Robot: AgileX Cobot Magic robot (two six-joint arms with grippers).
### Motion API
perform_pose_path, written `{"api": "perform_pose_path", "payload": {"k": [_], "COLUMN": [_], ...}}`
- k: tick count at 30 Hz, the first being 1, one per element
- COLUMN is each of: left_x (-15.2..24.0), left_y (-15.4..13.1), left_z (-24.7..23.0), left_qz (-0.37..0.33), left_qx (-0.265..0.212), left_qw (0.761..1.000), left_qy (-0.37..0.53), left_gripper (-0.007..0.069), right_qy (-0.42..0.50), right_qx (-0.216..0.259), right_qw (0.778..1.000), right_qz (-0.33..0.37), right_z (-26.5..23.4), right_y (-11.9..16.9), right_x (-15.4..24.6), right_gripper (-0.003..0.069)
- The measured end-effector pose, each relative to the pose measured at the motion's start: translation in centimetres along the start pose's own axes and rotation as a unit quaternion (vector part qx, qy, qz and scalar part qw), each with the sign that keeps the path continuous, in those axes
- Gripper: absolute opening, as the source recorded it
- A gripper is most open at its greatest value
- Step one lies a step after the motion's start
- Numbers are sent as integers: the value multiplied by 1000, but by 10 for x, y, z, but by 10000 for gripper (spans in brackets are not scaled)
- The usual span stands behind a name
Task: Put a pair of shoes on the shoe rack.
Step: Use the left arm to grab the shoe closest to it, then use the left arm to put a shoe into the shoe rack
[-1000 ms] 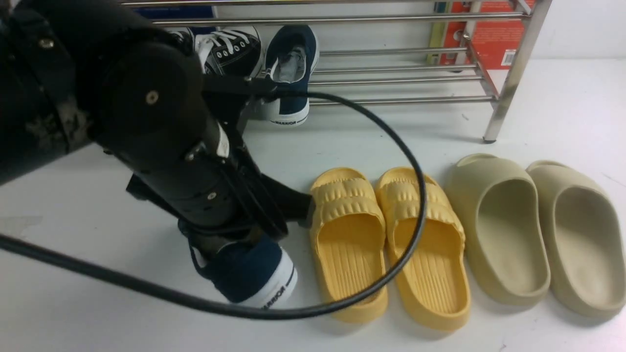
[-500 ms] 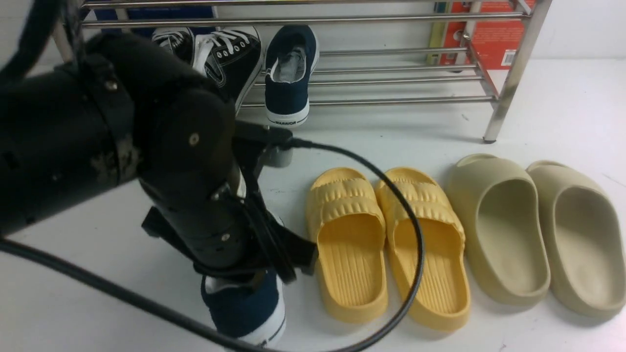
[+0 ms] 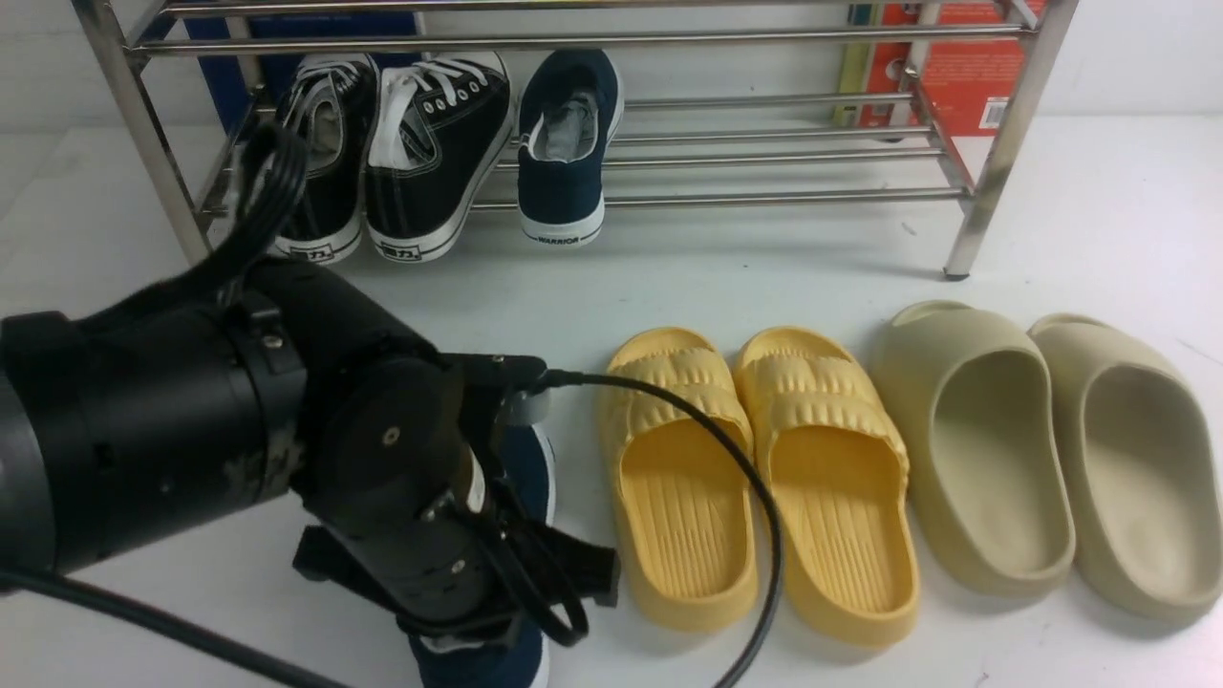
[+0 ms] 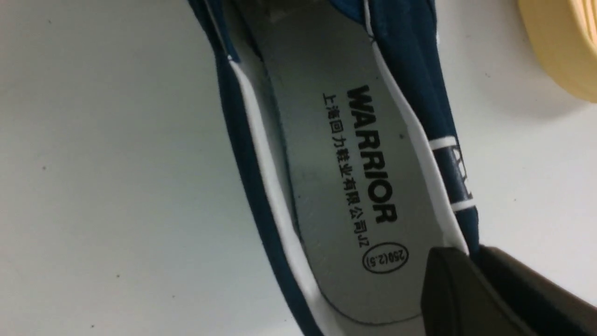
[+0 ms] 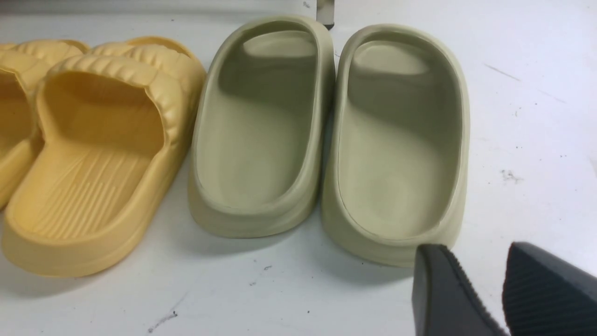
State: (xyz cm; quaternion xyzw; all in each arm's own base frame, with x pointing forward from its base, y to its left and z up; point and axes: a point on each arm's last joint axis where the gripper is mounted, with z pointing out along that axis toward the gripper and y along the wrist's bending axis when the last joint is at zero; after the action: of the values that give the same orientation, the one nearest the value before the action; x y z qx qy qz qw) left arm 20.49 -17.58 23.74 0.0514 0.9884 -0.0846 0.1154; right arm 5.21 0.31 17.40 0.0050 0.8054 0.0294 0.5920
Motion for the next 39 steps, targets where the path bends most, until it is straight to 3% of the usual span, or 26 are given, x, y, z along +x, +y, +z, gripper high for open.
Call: {"api": "perform_pose_path", "payload": {"k": [3, 11, 17, 22, 25, 26, 27, 34, 39], "left_x": [-2, -10, -11, -12, -13, -13, -11, -7, -18], "left_y": [-2, -3, -4, -5, -6, -6, -5, -1, -6], "left_z": [6, 33, 51, 61, 60, 60, 55, 2, -70], "left_qz": [-9, -30, -46, -48, -55, -55, -51, -33, 18], "left_qx": [2, -17, -26, -30, -24, -23, -28, -22, -6], "left_qw": [1000, 999, 998, 998, 998, 998, 998, 999, 999], "left_qy": [-1, 4, 14, 19, 21, 20, 24, 15, -27], "left_gripper": [50, 271, 312, 263, 100, 87, 6, 6, 6], "right_qy": [0, 0, 0, 0, 0, 0, 0, 0, 0], "right_qx": [0, 0, 0, 0, 0, 0, 0, 0, 0], "right_qw": [1000, 1000, 1000, 1000, 1000, 1000, 1000, 1000, 1000], "right_qz": [0, 0, 0, 0, 0, 0, 0, 0, 0], "right_z": [0, 0, 0, 0, 0, 0, 0, 0, 0], "right_y": [0, 0, 0, 0, 0, 0, 0, 0, 0], "right_x": [0, 0, 0, 0, 0, 0, 0, 0, 0], "right_gripper": [239, 239, 239, 239, 239, 239, 239, 239, 239]}}
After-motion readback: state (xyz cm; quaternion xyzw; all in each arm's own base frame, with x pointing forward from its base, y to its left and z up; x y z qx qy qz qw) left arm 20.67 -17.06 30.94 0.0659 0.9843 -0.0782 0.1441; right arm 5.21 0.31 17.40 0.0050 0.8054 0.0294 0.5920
